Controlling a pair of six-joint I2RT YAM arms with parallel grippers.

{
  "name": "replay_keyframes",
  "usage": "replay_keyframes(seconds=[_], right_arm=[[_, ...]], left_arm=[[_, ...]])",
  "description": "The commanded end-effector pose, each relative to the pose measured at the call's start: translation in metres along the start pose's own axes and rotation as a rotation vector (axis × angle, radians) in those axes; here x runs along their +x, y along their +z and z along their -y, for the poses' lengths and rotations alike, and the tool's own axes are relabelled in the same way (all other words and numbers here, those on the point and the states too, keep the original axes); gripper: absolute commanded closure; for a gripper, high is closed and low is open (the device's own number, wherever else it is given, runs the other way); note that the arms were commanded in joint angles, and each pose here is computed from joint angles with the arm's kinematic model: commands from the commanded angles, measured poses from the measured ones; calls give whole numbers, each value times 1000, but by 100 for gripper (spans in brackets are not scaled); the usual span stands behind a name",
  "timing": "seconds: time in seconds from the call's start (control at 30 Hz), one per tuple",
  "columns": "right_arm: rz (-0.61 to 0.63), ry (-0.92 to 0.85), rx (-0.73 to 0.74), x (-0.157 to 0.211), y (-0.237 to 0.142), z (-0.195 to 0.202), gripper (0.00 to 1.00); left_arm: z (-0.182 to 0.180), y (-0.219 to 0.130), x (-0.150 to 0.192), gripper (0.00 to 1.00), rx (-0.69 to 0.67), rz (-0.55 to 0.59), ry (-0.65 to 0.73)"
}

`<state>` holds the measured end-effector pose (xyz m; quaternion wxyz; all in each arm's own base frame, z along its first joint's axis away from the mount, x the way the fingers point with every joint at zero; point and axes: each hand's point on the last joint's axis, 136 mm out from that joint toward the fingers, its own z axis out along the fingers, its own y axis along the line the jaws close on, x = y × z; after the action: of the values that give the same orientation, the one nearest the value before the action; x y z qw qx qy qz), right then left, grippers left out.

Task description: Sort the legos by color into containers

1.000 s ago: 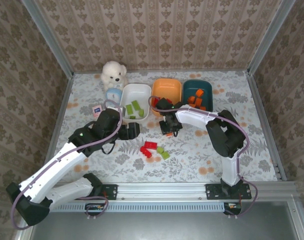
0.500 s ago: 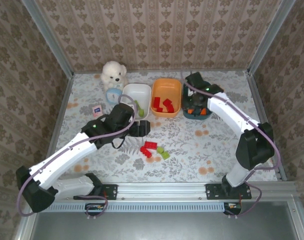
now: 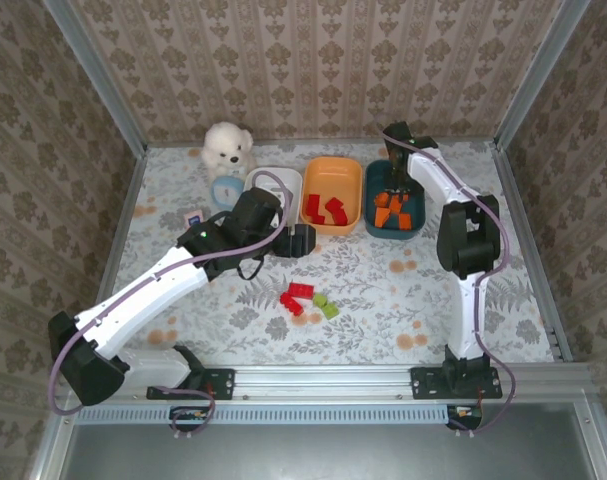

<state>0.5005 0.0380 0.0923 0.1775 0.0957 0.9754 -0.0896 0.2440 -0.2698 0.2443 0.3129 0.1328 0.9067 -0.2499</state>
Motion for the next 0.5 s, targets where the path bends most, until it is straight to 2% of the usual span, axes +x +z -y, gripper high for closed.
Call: replay_keyframes(seconds=[0.0,0.2,0.47], right_arm=[[-31,-1,97,-1,1,21,68],[-76,-5,154,5,19,27,68],[-109,3,147,11,31,23,66]], left_arm=[[6,-13,-7,16,19,33,4],[0,-18,-3,15,3,35,-2],[0,-15,-3,15,5,31,-2]])
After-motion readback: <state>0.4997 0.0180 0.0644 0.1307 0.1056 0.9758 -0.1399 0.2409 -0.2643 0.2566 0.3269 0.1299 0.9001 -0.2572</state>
